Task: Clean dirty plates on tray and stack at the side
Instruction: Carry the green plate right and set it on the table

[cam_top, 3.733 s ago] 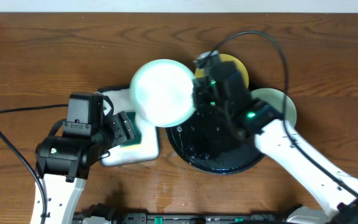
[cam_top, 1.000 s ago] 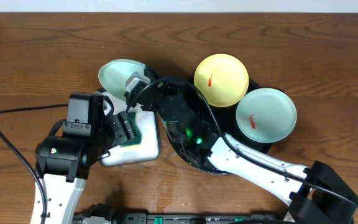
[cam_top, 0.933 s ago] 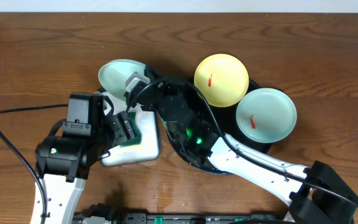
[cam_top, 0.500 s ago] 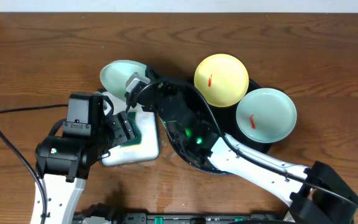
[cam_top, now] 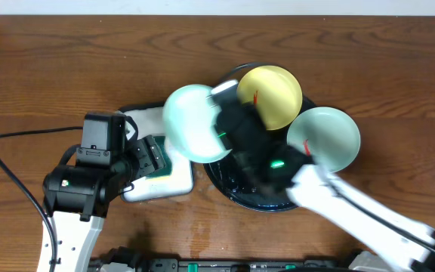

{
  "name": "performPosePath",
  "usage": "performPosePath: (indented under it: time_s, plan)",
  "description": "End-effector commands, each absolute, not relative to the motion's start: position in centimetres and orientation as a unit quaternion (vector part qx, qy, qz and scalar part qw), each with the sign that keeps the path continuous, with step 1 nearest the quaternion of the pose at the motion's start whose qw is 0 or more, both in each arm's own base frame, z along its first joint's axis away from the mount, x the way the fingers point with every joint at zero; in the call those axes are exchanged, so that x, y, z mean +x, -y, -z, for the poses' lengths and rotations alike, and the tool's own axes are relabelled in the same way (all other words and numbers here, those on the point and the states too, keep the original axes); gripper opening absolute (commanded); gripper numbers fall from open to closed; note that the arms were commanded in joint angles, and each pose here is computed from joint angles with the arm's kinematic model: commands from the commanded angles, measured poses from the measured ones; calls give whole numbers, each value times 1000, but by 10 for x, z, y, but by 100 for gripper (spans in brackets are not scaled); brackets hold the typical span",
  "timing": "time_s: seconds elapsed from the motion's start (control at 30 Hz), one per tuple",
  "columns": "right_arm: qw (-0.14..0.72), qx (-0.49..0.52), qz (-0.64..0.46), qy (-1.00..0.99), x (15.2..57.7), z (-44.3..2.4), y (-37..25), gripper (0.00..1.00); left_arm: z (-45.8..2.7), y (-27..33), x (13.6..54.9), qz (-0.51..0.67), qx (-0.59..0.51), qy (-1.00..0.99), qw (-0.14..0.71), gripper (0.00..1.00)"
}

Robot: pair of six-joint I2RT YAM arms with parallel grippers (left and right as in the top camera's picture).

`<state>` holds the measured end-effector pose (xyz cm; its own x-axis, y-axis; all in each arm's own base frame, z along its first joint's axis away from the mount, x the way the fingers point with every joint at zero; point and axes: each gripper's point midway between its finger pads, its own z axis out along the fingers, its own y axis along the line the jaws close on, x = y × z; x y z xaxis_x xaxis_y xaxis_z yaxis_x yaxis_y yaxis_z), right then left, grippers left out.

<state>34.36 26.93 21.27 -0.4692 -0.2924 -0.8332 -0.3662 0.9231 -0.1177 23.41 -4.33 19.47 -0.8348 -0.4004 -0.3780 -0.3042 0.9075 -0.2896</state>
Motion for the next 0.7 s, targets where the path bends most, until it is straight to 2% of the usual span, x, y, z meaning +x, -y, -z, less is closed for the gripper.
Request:
performPosePath:
  time_s: [0.0,0.3,0.5,0.67]
  plan:
    - [417,-56,-155,-894,343,-226,-227,1,-201,43,237,111,-183,-950,227,82]
    - [288,184,-131,-930,344,-192,-39,1,-201,43,237,111,-183,-950,227,82]
    - [258,355,-79,-895,322,-166,88,1,-201,43,237,111,-183,-950,227,82]
    - [239,467,-50,-850,295,-145,167,1,-201,43,237,111,-183,-950,227,82]
